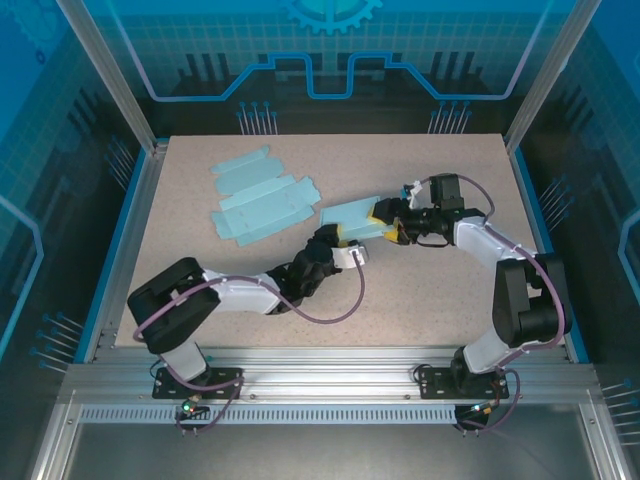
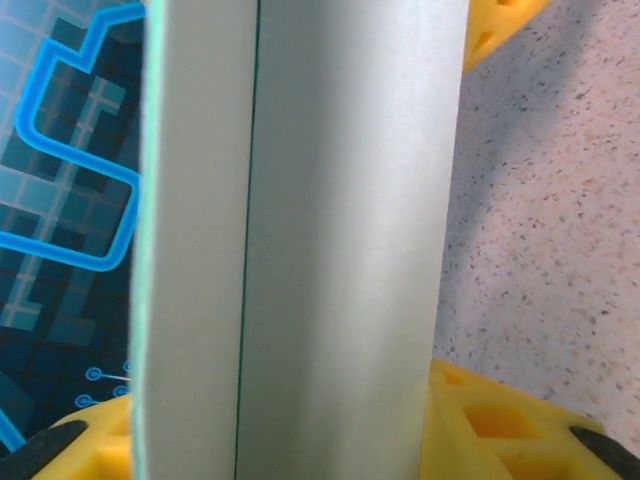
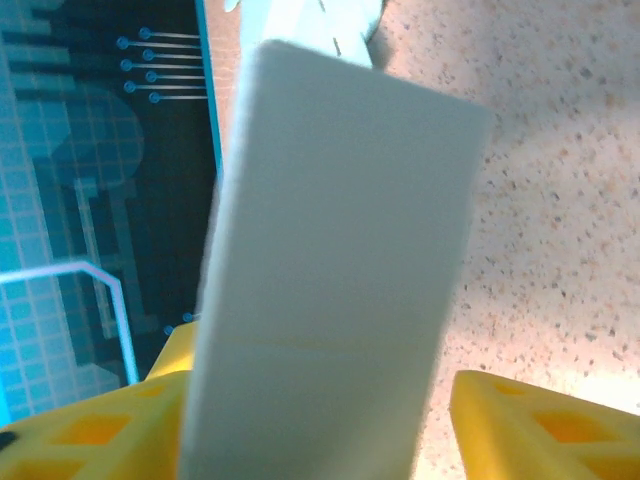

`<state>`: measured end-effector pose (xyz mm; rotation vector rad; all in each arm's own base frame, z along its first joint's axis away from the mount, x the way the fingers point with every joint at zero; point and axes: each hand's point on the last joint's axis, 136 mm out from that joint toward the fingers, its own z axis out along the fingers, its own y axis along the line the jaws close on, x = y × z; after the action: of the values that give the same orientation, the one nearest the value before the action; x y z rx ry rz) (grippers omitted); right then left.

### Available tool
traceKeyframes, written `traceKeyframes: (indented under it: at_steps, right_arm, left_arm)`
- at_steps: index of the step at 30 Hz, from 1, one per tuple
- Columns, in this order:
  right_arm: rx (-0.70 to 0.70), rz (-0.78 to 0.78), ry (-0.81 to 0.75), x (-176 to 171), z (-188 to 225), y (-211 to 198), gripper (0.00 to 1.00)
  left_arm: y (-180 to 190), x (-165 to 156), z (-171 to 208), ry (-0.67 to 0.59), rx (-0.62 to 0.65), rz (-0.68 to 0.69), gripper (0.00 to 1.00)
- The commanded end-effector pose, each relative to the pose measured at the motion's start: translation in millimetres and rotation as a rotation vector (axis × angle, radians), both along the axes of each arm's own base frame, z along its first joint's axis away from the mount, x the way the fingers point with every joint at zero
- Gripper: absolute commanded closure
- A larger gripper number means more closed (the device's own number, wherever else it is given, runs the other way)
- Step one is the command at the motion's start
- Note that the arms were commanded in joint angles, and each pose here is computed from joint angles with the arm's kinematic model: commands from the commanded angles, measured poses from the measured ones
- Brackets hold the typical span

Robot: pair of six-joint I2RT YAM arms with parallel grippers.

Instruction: Fold the paper box

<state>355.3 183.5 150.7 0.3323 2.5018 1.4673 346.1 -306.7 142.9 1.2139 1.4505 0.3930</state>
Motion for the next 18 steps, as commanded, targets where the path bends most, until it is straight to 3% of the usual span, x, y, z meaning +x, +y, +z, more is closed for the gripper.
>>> traceKeyframes:
  at_steps: [1, 11, 18]
  right_arm:
    - [-0.004, 0.010, 0.001, -2, 4, -7, 0.23]
    - [-0.123, -0.083, -0.086, -2, 22, -44, 0.15]
    - [-0.309, -0.128, -0.179, -11, 27, -70, 0.14]
  left_arm:
    - [-3, -17, 11, 0.137, -0.055, -0.061, 0.60]
    - [10, -84, -20, 0.812, -0.004, -0.168, 0.60]
    - [18, -97, -37, 1.073, 0.054, -0.158, 0.59]
